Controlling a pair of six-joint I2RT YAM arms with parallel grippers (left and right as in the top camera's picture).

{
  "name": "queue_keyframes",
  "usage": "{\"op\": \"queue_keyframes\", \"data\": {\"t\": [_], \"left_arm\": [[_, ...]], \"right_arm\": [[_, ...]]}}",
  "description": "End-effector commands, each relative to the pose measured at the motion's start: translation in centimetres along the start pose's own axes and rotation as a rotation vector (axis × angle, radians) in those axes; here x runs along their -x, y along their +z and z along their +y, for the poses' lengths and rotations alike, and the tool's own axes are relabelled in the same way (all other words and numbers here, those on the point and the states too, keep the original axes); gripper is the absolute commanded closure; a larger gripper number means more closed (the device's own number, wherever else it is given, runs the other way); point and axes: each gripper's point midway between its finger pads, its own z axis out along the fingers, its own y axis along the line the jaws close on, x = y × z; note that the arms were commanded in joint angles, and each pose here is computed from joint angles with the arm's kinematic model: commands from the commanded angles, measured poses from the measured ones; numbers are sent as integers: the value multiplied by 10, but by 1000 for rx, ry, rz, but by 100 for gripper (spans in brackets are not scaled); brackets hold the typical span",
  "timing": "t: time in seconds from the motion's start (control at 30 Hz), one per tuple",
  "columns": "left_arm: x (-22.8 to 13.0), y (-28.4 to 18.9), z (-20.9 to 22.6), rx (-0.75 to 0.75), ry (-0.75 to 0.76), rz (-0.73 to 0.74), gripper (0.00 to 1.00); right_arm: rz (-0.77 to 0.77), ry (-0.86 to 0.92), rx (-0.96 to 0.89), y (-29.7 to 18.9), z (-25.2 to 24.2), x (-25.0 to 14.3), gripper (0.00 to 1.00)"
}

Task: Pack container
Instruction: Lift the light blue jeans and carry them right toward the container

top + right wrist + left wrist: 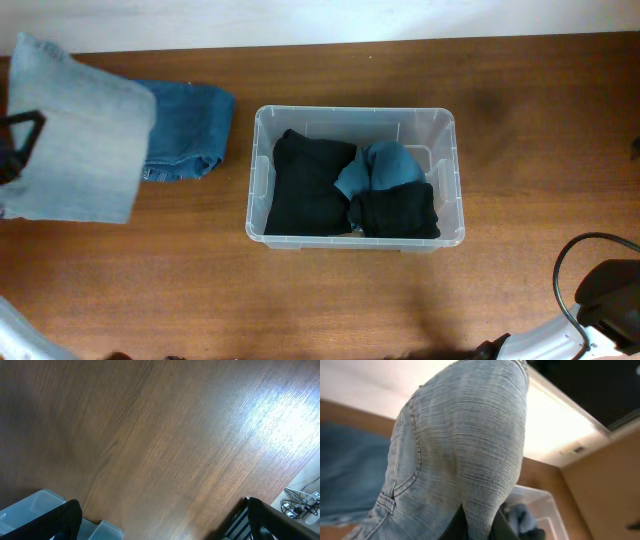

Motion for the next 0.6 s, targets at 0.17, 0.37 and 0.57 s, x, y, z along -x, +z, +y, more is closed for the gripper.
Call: {"op": "queue_keyframes", "data": {"t": [0.17,0.37,0.57], "left_arm": [[-10,30,-106,-64,-55,41,99],[-33,67,-136,-13,-121,108,99],[-53,102,-169,19,-128,131,99]], "right_arm": [[-15,0,2,-8,-3,-2,2],[-15,0,3,-8,-3,-2,2],[-15,0,3,-8,-3,-2,2]]}}
